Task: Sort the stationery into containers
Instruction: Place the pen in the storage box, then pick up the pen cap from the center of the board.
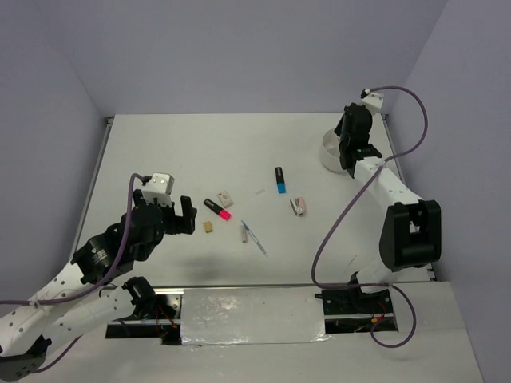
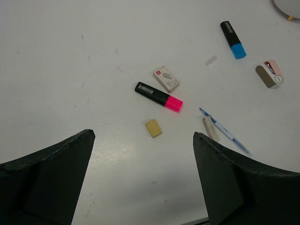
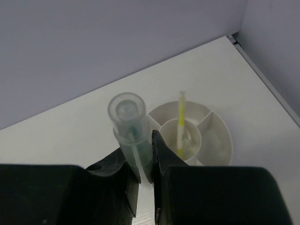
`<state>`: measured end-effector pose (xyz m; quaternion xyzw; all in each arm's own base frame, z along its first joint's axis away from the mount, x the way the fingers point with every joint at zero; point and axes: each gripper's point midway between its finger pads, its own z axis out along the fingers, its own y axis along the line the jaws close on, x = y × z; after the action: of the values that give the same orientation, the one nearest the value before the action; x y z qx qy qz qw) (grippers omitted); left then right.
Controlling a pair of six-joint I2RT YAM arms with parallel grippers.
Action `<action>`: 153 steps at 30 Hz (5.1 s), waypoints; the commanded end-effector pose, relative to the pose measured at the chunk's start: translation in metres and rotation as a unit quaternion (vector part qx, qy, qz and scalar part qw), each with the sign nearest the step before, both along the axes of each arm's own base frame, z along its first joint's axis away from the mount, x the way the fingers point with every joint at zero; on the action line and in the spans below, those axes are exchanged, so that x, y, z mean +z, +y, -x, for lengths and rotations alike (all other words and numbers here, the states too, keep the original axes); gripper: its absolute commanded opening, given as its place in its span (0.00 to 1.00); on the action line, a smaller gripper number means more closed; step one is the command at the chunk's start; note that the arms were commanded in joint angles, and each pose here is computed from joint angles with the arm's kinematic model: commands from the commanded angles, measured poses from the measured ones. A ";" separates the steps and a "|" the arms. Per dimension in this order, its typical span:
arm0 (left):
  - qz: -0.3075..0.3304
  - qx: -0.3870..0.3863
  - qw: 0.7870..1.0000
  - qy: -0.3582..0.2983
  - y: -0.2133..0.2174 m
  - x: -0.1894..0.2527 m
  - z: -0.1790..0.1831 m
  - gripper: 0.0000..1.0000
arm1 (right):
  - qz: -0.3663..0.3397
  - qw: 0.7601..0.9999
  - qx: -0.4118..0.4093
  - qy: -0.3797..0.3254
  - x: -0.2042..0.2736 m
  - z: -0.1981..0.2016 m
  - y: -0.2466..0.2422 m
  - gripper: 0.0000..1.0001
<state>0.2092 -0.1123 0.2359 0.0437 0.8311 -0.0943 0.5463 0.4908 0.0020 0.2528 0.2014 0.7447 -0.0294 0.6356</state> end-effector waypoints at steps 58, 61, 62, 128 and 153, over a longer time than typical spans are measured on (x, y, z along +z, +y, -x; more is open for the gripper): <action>0.007 0.036 0.999 -0.011 0.010 0.012 -0.007 0.99 | -0.044 0.986 0.161 0.020 0.074 0.082 0.095 0.98; 0.011 0.046 0.999 -0.016 0.014 0.014 -0.007 0.99 | -0.021 0.972 0.229 0.056 0.042 0.113 0.135 0.96; 0.011 0.038 0.999 -0.015 0.011 0.013 -0.006 0.99 | -0.021 0.969 0.237 0.070 0.034 0.123 0.141 0.94; -0.150 -0.383 0.887 0.208 -0.220 -0.211 -0.203 0.45 | -0.070 0.915 0.390 0.077 0.008 0.282 0.141 0.63; 0.009 -0.455 0.889 0.044 -0.249 -0.056 -0.159 0.00 | -0.107 0.927 0.359 0.030 0.037 0.280 0.134 0.63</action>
<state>0.3724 -0.3361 0.0822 0.3933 0.8219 -0.2667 0.3141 0.2062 0.1400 0.2571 -0.0453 0.8143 0.2583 0.5179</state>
